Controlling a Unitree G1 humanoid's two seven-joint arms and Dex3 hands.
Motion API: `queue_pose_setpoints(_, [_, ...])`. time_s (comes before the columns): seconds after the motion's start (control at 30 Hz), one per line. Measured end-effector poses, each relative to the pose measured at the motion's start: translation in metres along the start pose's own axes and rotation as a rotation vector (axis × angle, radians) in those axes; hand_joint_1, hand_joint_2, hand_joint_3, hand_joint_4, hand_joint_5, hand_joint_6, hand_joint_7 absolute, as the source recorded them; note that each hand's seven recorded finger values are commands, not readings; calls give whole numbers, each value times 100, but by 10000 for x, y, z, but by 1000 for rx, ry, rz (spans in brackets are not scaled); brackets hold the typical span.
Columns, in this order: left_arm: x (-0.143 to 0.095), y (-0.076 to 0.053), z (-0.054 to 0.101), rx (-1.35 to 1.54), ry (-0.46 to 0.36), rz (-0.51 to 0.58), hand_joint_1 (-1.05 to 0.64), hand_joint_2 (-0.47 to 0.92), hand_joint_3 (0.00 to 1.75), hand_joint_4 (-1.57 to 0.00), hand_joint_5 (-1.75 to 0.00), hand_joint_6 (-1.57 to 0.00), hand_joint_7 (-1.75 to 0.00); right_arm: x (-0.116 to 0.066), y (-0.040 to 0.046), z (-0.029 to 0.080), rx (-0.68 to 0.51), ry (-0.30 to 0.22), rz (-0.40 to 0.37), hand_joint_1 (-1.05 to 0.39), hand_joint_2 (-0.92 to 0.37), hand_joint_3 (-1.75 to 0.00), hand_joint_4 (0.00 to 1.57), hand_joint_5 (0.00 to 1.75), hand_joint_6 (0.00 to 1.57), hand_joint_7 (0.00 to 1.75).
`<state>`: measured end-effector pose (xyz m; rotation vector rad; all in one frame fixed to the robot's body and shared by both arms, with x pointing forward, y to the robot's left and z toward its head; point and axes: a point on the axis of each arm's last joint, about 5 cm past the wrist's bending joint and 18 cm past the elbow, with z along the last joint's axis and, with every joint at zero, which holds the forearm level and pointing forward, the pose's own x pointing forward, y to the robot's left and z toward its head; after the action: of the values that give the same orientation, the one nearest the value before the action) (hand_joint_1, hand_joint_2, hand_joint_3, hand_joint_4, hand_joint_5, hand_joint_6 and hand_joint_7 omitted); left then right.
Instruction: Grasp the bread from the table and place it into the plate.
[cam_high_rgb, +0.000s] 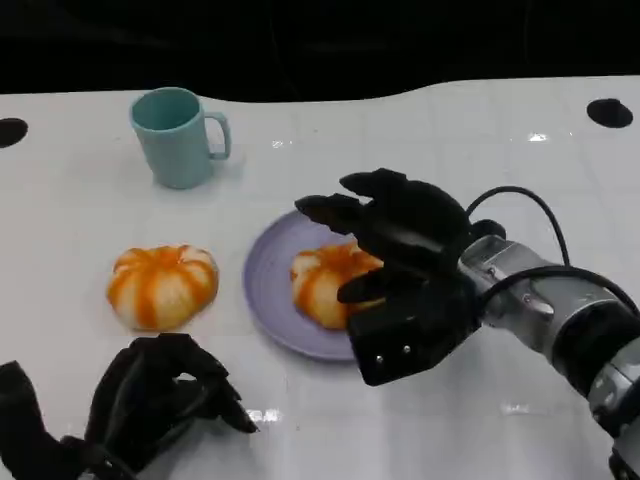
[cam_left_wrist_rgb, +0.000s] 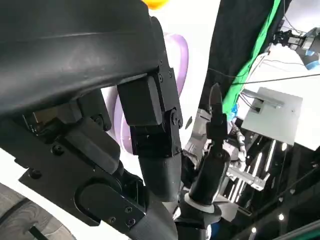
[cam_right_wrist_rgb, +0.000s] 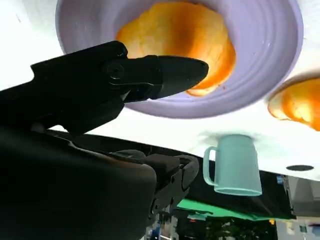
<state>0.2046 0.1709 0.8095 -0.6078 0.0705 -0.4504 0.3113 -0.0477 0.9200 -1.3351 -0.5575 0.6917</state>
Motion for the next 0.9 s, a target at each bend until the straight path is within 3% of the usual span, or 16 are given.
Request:
queue_pose_setpoints(0.2, [0, 0, 1, 0, 0, 1, -105, 61, 0, -157, -59, -157, -36, -53, -41, -37, 7, -26, -29, -93, -92, -37, 10, 22, 22, 4])
queue_pose_setpoints(0.37, [-1, 1, 0, 0, 0, 2, -105, 61, 0, -157, -59, -157, -36, -180, -19, -84, 34, -62, -62, -89, -92, -32, 13, 26, 27, 5])
queue_pose_setpoints(0.53, [0, 0, -4, -1, 2, 2, -105, 61, 0, -157, -59, -157, -36, -321, -68, -144, 52, -89, -119, -83, -92, -24, 18, 34, 33, 7])
queue_pose_setpoints(0.7, [1, 2, -6, -3, 3, 5, -105, 61, 0, -157, -58, -157, -35, -515, -23, -191, 75, -115, -166, -71, -92, -11, 24, 40, 40, 7])
queue_pose_setpoints(0.9, [5, 2, -9, -4, 5, 5, -105, 62, 0, -157, -58, -157, -35, -733, 37, -221, 103, -125, -227, -51, -91, -2, 53, 58, 69, 16])
